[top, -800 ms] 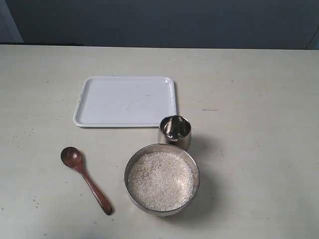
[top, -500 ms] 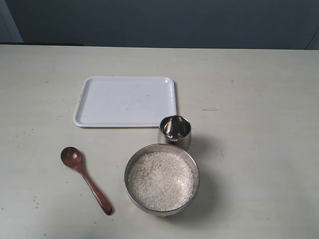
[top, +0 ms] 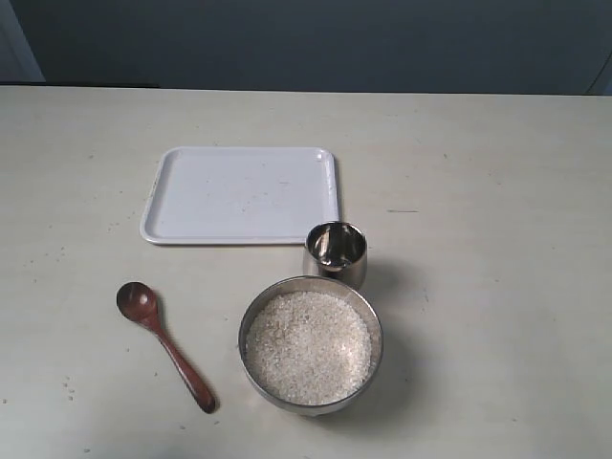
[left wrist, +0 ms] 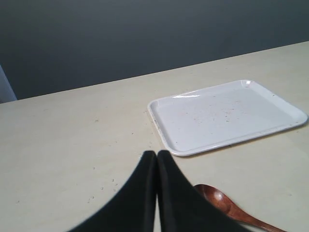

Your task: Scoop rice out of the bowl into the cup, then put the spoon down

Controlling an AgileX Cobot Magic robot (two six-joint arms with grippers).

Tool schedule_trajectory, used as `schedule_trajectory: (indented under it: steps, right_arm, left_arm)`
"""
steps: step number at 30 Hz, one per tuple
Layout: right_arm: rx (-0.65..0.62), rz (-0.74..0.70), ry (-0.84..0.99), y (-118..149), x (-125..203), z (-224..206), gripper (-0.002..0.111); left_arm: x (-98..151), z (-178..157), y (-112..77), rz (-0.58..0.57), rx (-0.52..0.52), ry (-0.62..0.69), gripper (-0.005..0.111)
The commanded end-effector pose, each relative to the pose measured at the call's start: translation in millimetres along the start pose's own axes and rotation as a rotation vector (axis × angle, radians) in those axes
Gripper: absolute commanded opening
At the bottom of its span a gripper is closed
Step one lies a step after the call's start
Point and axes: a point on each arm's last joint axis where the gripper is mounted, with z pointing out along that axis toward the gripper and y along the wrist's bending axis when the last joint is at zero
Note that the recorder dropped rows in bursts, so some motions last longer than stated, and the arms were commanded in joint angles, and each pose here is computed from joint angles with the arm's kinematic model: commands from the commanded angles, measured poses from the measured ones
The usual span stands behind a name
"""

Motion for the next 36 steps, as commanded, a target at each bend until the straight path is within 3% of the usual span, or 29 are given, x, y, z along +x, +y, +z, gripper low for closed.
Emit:
schedule_trajectory:
  steps: [1,4,7,10,13,15,18,21,24,29,36]
  right_arm:
    - [-0.159,0.247,-0.131,13,-13,-2,-0.001]
    - [-0.219,0.178,-0.124,33,-21,4,-0.001]
    - [-0.191,-0.151,0.006,65,-27,16,-0.001]
    - [-0.071,-0.55,0.111,90,-41,37,-0.001]
    - [-0.047,-0.658,0.156,107,-51,65,-0.001]
    - [-0.131,-0.69,0.247,118,-45,85,-0.001]
    - [-0.265,-0.69,0.541,122,-21,117,-0.001]
    - [-0.274,-0.453,0.899,106,10,147,-0.001]
    - [-0.348,-0.322,1.118,93,37,164,-0.001]
    - [-0.362,-0.239,1.232,83,70,181,-0.001]
    - [-0.061,-0.391,1.01,57,93,213,-0.001]
  left_arm:
    - [-2,-1,0.3,-0.001,-0.003,-0.021,0.001]
    - [-2,-1,0.3,-0.001,-0.003,-0.021,0.001]
    - [-2,-1,0.3,-0.001,-0.003,-0.021,0.001]
    - [-2,-1,0.3,-0.001,-0.003,-0.021,0.001]
    - [-2,-1,0.3,-0.002,-0.002,-0.021,0.001]
    - [-2,-1,0.3,-0.002,-0.002,-0.021,0.001]
    - [-2,-1,0.3,-0.002,-0.002,-0.021,0.001]
    - [-2,-1,0.3,-0.002,-0.002,-0.021,0.001]
    - [-2,-1,0.3,-0.002,-0.002,-0.021,0.001]
    - [-2,-1,0.3,-0.001,-0.003,-0.021,0.001]
    - [-2,-1,0.3,-0.005,-0.002,-0.021,0.001]
